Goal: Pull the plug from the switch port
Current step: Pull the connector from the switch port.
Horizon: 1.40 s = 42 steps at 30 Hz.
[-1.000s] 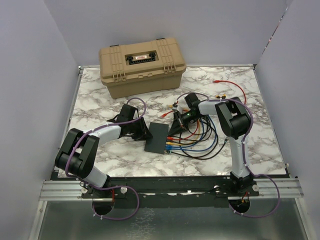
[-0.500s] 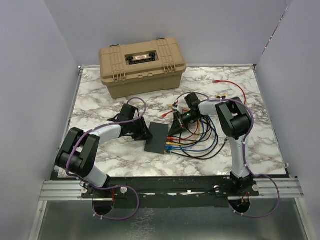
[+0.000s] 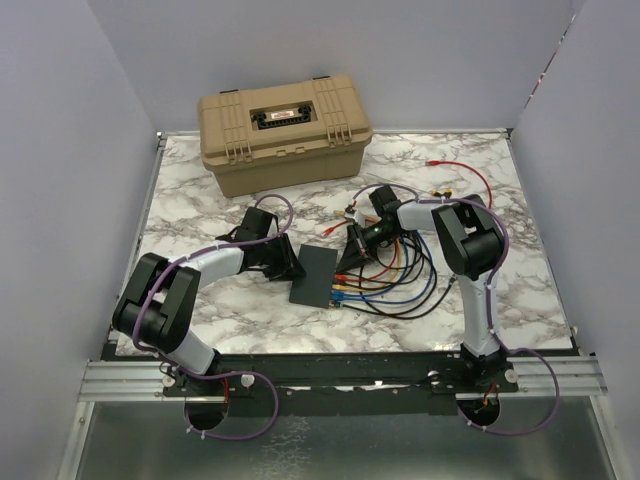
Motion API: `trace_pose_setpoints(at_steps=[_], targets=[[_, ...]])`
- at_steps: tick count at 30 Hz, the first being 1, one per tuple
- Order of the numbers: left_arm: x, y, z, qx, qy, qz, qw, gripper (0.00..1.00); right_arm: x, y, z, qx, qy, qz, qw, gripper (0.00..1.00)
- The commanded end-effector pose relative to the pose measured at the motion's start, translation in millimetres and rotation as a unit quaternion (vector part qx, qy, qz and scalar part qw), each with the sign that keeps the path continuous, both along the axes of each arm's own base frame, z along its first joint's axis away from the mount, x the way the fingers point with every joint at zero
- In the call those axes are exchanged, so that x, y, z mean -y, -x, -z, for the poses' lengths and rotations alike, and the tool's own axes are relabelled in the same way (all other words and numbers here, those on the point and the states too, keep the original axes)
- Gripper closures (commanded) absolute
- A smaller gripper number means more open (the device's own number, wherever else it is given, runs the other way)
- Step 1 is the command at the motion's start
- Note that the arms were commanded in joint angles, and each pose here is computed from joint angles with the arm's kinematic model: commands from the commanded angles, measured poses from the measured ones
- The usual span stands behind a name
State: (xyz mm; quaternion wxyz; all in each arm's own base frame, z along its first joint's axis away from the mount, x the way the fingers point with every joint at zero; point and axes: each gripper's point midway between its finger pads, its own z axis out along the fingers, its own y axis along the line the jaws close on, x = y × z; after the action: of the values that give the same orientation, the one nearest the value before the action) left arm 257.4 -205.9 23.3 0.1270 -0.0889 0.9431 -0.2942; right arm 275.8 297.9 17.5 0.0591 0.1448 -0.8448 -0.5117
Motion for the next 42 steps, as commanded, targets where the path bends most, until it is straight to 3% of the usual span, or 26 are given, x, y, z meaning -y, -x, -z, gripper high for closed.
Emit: trace_pose_setpoints(at_steps=[1,42], targets=[[-55.7,56.0,73.6,-0.109,-0.153,-0.018,0.982,0.85,19.9,16.3,34.9,-0.005,0.080,-0.003,0.997,1.00],[-70.2,64.3,81.8,-0.127,-0.173,-0.039,0.976,0.90,42.4,19.4,31.0,0.009,0.112,0.014,0.994,1.00]])
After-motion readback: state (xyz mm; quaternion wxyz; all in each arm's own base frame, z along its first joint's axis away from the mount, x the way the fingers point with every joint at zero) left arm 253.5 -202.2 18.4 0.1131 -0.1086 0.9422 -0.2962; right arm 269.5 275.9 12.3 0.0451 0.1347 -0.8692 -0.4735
